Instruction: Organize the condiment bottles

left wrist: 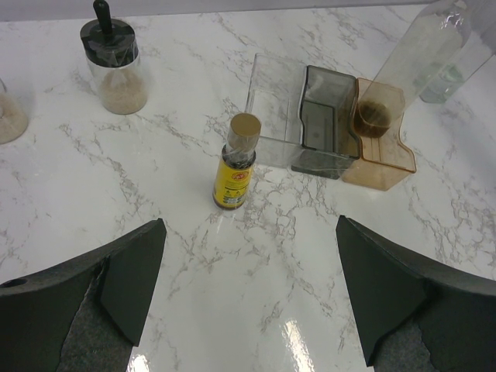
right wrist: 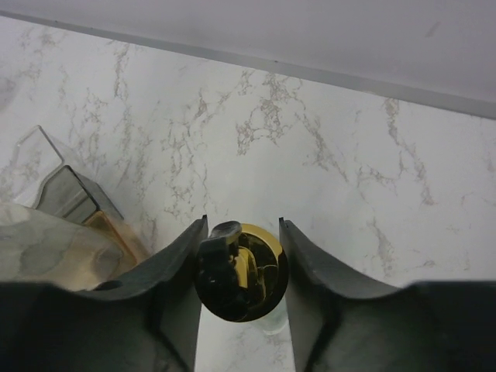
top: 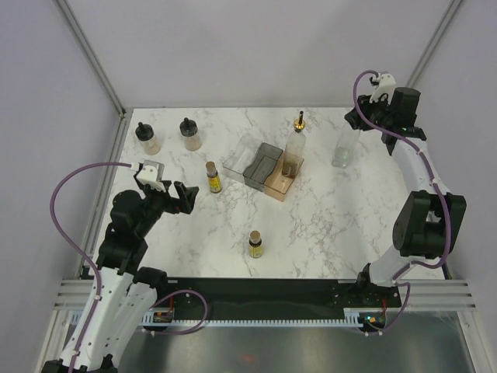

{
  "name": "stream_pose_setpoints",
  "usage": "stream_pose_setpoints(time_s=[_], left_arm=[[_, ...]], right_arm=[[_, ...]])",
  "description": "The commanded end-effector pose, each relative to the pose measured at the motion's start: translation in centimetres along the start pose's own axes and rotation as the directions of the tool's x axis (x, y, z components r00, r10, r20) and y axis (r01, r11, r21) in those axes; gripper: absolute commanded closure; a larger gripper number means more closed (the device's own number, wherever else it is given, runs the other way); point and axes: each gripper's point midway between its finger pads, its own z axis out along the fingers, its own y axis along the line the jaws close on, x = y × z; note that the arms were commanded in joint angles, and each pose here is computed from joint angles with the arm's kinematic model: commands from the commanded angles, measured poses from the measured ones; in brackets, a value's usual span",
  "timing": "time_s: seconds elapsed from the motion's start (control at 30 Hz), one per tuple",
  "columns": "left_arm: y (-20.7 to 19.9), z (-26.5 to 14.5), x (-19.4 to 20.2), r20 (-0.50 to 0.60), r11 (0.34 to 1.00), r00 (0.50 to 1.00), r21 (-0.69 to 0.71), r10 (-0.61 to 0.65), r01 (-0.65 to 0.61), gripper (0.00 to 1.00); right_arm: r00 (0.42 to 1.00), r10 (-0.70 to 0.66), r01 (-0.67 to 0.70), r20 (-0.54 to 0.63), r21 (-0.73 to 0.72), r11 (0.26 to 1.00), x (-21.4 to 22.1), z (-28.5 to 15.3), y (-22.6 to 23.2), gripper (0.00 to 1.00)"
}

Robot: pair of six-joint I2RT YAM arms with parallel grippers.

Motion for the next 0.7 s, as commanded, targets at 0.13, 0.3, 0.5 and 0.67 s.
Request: stream_pose_setpoints(time_s=[0.13,0.3,0.5,0.67], left_arm=[[0.0,0.1,0.1,0.001,1.000,1.000,0.009,0.029,-0.029,0.00],[-0.1,0.1,0.1,0.003,0.999,1.000,0.012,0.030,-0.030,0.00],[-0.2,0.1,0.1,0.001,0.999,1.000,0.015,0.030,-0.030,0.00],[-0.2,0.1,0.1,0.001,0.999,1.000,0.015,0.030,-0.030,0.00]], right_arm=[[0.994,-0.091,0.091,0.052,0.006,0.996,-2.0,-0.8,0.2,1.00],[0.985,-0.158,0.159,0.069,-0.017,0.987,-2.7,-3.1,1.5,1.00],[0.975,-0.188,0.196,0.114,-0.065,0.978,-3.9,-7.1,4.6,1.00],[0.976,-0.189,0.204,0.108,-0.139,0.969,-2.8,-8.7,7.9,1.00]])
